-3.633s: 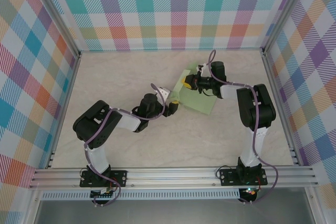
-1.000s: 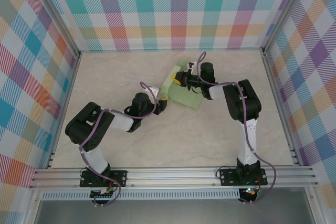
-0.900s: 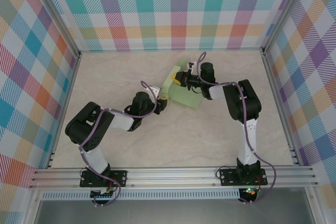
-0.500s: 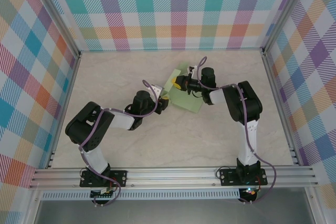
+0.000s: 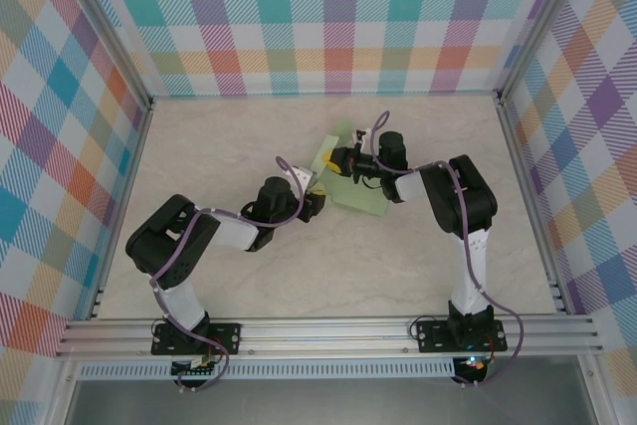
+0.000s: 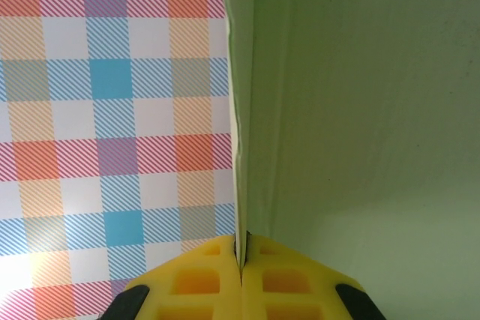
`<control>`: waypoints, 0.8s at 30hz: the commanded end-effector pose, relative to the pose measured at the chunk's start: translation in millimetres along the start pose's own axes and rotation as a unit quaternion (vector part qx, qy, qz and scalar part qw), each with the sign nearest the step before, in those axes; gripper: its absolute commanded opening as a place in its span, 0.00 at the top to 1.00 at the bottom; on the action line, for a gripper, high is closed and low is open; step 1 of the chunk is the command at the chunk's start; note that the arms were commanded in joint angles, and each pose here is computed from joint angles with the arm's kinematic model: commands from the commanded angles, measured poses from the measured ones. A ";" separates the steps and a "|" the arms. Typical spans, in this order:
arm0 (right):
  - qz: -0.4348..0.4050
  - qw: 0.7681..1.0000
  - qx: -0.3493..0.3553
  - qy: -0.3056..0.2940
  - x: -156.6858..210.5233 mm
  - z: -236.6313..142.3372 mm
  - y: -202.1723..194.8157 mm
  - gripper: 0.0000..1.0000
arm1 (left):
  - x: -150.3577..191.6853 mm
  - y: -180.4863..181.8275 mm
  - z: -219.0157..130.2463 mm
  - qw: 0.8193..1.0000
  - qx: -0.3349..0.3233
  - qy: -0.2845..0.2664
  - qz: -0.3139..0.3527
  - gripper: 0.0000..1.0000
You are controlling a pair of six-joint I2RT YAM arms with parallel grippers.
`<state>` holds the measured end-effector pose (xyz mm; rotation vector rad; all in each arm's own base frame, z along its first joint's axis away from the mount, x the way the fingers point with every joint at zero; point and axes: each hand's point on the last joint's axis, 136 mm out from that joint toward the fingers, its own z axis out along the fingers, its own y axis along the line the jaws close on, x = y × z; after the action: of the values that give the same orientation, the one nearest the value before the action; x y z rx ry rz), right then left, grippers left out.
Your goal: Fold the paper box
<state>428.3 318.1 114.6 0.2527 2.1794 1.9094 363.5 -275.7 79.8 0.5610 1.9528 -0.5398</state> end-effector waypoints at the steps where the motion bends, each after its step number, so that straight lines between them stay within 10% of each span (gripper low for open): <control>1: -0.013 1.000 -0.013 0.019 17.1 6.2 13.4 1.00 | -6.1 -18.0 -0.8 0.999 0.033 -0.020 -0.016 0.47; 24: -0.031 0.993 -0.113 -0.023 -12.8 29.6 80.3 0.95 | -30.8 28.5 -28.8 0.996 -0.080 -0.019 0.020 0.49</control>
<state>438.3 342.4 164.4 0.2353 2.0220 2.0276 370.8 -252.8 100.7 0.4495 1.9486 -0.4337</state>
